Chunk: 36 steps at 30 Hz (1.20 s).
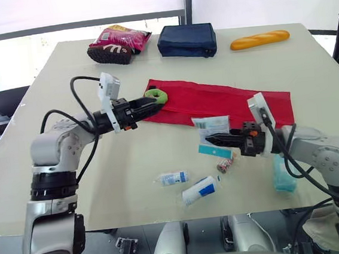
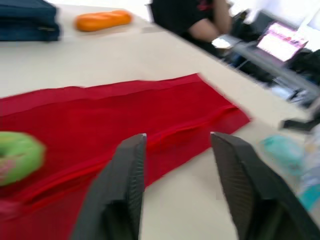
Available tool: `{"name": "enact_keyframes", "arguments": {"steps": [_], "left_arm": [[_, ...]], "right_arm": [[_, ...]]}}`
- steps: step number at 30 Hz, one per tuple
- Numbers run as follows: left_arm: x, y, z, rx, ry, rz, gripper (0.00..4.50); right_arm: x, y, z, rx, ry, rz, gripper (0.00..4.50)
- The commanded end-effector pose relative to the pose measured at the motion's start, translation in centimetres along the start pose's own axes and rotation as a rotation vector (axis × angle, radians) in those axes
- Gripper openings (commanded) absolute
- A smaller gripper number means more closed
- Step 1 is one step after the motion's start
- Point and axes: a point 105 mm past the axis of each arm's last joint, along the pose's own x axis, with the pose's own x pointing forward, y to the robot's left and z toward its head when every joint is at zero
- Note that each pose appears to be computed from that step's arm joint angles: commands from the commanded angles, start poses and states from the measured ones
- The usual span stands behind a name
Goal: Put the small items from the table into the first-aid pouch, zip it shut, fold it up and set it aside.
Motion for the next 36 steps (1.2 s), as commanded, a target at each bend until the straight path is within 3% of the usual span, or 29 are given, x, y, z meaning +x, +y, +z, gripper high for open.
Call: {"name": "enact_keyframes", "arguments": {"steps": [1,2,3,9,18,28,36], "left_arm": [[-0.7,3.7,-1.6,0.219,0.084,0.209,3.99],[-0.7,4.1,-1.9,0.251,0.095,0.22,4.36],[-0.7,4.4,-2.2,0.289,0.107,0.229,4.44],[-0.2,6.6,-3.6,0.577,0.255,0.261,4.44],[3.6,6.9,-2.2,0.809,0.312,0.184,4.44],[6.7,5.6,-0.7,0.805,0.306,0.101,4.44],[7.9,5.5,-1.8,0.876,0.408,0.094,4.44]], "right_arm": [[-1.6,0.3,2.0,-0.114,-0.05,-0.086,0.11],[-1.9,0.4,2.2,-0.122,-0.052,-0.1,0.11],[-2.1,0.4,2.3,-0.129,-0.053,-0.112,0.11],[-3.5,1.3,3.0,-0.156,-0.072,-0.189,0.11],[-3.5,1.8,3.6,-0.165,-0.112,-0.248,0.11],[-3.1,1.8,3.7,-0.172,-0.125,-0.258,0.11],[-2.8,1.7,4.0,-0.188,-0.139,-0.261,0.11]]}}
